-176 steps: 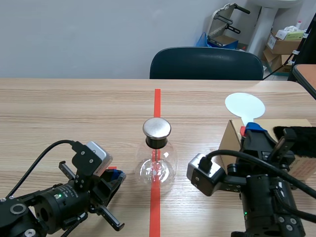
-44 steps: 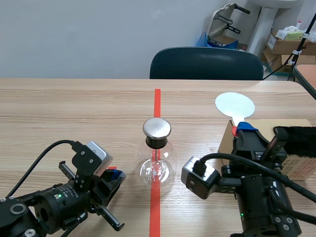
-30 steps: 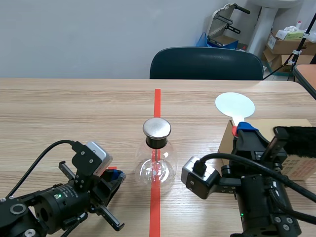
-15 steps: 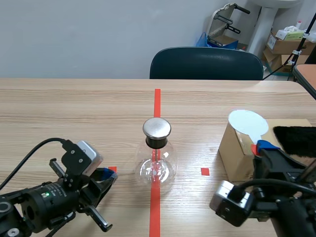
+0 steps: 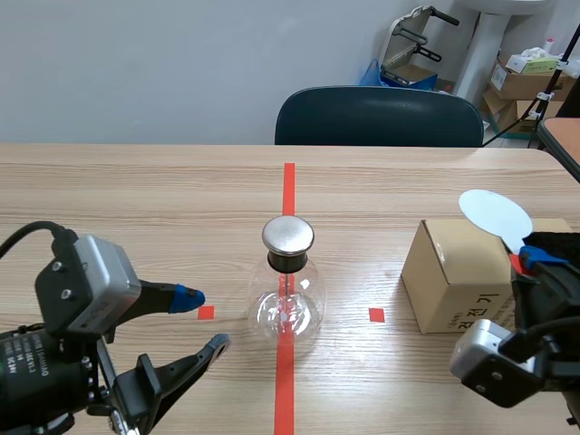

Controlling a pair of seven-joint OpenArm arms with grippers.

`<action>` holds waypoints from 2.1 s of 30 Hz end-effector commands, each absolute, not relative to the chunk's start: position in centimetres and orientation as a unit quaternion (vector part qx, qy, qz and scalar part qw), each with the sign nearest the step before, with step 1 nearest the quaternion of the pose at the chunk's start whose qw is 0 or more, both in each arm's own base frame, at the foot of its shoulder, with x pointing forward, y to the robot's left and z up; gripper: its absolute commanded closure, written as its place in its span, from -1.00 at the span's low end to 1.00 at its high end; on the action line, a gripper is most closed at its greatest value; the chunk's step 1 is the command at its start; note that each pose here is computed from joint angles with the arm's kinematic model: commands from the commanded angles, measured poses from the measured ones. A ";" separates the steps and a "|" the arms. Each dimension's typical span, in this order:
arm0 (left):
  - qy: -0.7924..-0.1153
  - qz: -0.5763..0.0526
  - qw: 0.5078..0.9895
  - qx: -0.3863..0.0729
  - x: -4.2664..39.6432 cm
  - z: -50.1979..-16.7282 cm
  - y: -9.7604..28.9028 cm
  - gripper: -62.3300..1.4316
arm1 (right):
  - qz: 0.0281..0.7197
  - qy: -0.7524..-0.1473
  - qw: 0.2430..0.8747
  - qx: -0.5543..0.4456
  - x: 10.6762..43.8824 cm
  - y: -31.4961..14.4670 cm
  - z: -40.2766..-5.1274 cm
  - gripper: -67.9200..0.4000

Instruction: Do the electroscope experiment

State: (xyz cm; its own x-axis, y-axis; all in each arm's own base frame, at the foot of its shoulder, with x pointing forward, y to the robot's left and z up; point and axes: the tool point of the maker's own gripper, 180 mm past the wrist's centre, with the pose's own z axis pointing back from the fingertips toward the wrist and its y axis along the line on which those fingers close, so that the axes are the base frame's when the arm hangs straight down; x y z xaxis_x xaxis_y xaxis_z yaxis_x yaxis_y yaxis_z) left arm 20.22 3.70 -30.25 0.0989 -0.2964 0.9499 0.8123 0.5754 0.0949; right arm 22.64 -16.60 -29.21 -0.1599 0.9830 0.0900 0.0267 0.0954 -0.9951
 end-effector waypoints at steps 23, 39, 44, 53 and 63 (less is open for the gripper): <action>-0.558 -0.473 0.620 -0.284 16.4 -21.5 2.4 -0.23 | 0.510 -0.532 0.479 -0.477 23.1 -17.4 -31.9 0.96; -0.549 -0.478 0.624 -0.284 16.0 -21.7 2.7 -0.23 | 0.512 -0.520 0.483 -0.484 23.2 -17.7 -32.3 0.96; -0.547 -0.478 0.625 -0.285 15.9 -21.8 2.7 -0.23 | 0.511 -0.519 0.485 -0.485 23.3 -17.8 -32.3 0.96; -0.547 -0.478 0.625 -0.285 15.9 -21.8 2.7 -0.23 | 0.511 -0.519 0.485 -0.485 23.3 -17.8 -32.3 0.42; -0.549 -0.476 0.625 -0.286 15.9 -21.7 2.6 -0.23 | 0.511 -0.519 0.484 -0.485 23.3 -17.8 -32.3 -0.64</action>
